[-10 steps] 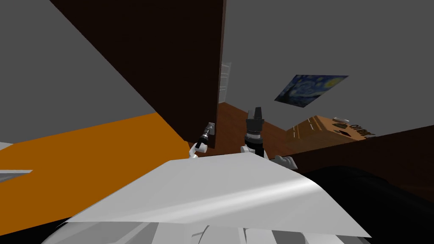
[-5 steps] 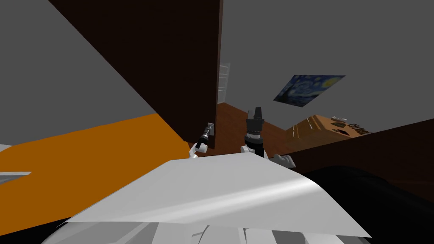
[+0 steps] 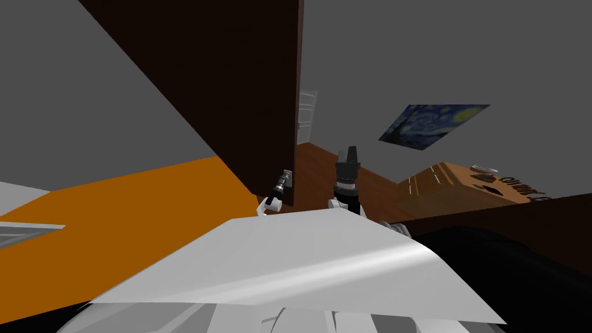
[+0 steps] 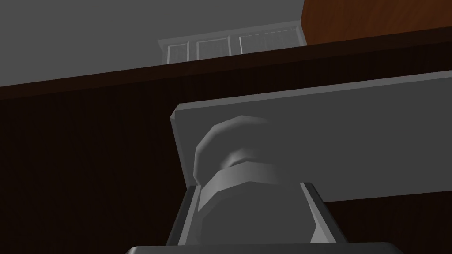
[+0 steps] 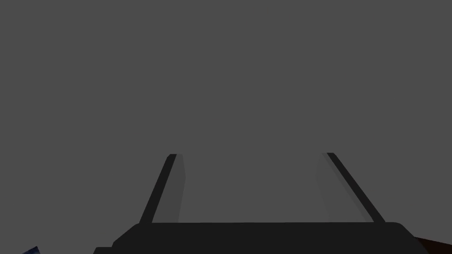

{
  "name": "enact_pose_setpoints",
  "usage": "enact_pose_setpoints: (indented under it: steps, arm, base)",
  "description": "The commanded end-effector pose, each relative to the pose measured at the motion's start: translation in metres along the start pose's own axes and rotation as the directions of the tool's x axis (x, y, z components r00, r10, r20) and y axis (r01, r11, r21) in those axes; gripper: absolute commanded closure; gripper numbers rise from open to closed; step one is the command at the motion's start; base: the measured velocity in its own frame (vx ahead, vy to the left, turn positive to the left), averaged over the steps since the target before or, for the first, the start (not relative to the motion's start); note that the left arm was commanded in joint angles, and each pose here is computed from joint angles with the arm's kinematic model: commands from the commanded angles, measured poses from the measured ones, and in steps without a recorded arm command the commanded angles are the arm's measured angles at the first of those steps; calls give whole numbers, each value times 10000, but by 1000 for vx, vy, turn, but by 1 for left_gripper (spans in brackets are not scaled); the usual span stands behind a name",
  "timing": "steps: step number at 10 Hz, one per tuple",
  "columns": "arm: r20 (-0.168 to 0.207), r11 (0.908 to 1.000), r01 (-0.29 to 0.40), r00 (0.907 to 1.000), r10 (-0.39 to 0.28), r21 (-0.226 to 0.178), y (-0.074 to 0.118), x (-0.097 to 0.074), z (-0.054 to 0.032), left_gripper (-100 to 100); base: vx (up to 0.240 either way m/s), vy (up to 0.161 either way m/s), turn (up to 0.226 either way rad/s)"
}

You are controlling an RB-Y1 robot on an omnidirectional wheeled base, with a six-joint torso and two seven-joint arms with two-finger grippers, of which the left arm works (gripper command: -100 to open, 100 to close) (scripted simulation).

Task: Push the door open

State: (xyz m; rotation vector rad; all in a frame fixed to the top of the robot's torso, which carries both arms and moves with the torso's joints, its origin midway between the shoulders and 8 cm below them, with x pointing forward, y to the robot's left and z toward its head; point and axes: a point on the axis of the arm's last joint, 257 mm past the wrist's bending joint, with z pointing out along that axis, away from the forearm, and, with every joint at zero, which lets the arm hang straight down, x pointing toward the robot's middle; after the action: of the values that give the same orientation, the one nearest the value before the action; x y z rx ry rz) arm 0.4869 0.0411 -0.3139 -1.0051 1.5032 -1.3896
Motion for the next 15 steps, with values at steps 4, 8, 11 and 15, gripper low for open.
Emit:
enact_pose_setpoints:
  steps: [4,8,11,15]
  arm:
    - [29,9999,-115,9999,115,127,-30,14,-131,100]
    - [-572,9997,-247,9981,250,61,24,360,-320,-100]
    - [-869,9993,261,9959,-237,258,-117,754,-374,-100]
    - [-927,9996,142,9956,-120,229,-90,731,-392,-100]
  base:
    - [232,-78,221]
    - [-159,68,83]
    - [-217,85,70]
    - [-35,8,9]
